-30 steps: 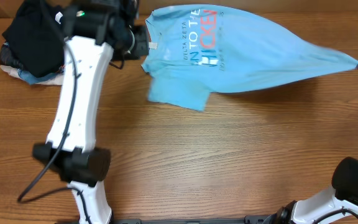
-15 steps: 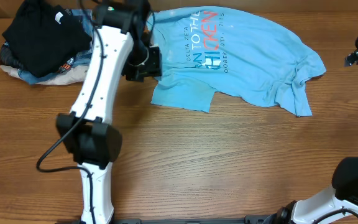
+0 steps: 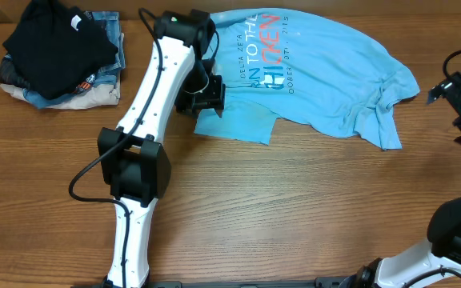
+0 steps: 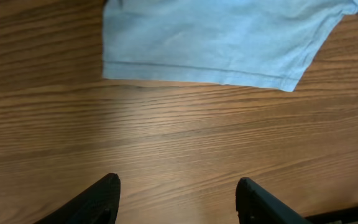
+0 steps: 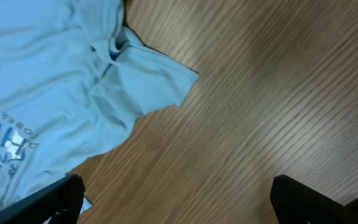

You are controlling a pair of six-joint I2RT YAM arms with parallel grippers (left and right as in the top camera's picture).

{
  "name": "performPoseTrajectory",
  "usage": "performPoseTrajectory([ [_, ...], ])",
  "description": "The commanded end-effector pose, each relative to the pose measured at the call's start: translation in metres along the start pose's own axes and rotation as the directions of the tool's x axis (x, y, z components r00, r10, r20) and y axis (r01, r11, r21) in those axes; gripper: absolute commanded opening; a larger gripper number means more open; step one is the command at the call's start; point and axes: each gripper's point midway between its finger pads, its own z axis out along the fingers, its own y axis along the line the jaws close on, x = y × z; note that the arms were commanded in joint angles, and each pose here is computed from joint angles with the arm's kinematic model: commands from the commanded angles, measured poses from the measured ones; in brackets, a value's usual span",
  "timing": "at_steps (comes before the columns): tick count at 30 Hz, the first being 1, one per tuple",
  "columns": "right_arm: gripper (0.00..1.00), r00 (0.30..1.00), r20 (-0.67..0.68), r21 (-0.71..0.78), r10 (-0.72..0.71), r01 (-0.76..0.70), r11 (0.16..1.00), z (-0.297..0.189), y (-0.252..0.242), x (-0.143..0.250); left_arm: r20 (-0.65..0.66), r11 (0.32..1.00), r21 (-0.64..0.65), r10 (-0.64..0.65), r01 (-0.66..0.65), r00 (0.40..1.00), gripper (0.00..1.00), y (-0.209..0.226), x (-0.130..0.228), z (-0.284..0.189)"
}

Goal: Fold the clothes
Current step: 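Grasp the T-shirt's front-left hem corner with the left gripper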

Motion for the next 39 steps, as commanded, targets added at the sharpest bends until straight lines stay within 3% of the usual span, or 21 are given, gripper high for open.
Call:
performPoseTrajectory([
  [1,1.0,0.999,-0.023,-0.005,-0.027,0.027,1.0,0.008,0.005,0.01,-0.027,0.999,0.005,0.053,-0.053,0.998,0.63,-0.015,0.006,0.014],
  [15,0.99,0.995,-0.042,-0.005,-0.09,0.09,0.996,0.032,0.022,0.022,-0.047,0.998,-0.016,0.058,-0.059,0.997,0.54,-0.006,-0.001,0.081],
  [19,0.99,0.994,-0.043,-0.006,-0.097,0.097,0.995,0.032,0.024,0.023,0.003,0.996,-0.064,0.054,-0.054,0.999,0.6,0.008,-0.015,0.087],
  [26,0.99,0.994,-0.045,-0.004,-0.099,0.099,0.995,0.033,0.024,0.024,0.109,0.987,-0.159,-0.001,0.018,0.994,0.62,0.028,-0.039,0.085],
  [39,1.0,0.993,-0.066,0.007,-0.096,0.096,0.995,0.046,0.02,0.028,0.103,0.985,-0.166,-0.037,0.054,0.994,0.68,0.047,-0.039,0.107],
])
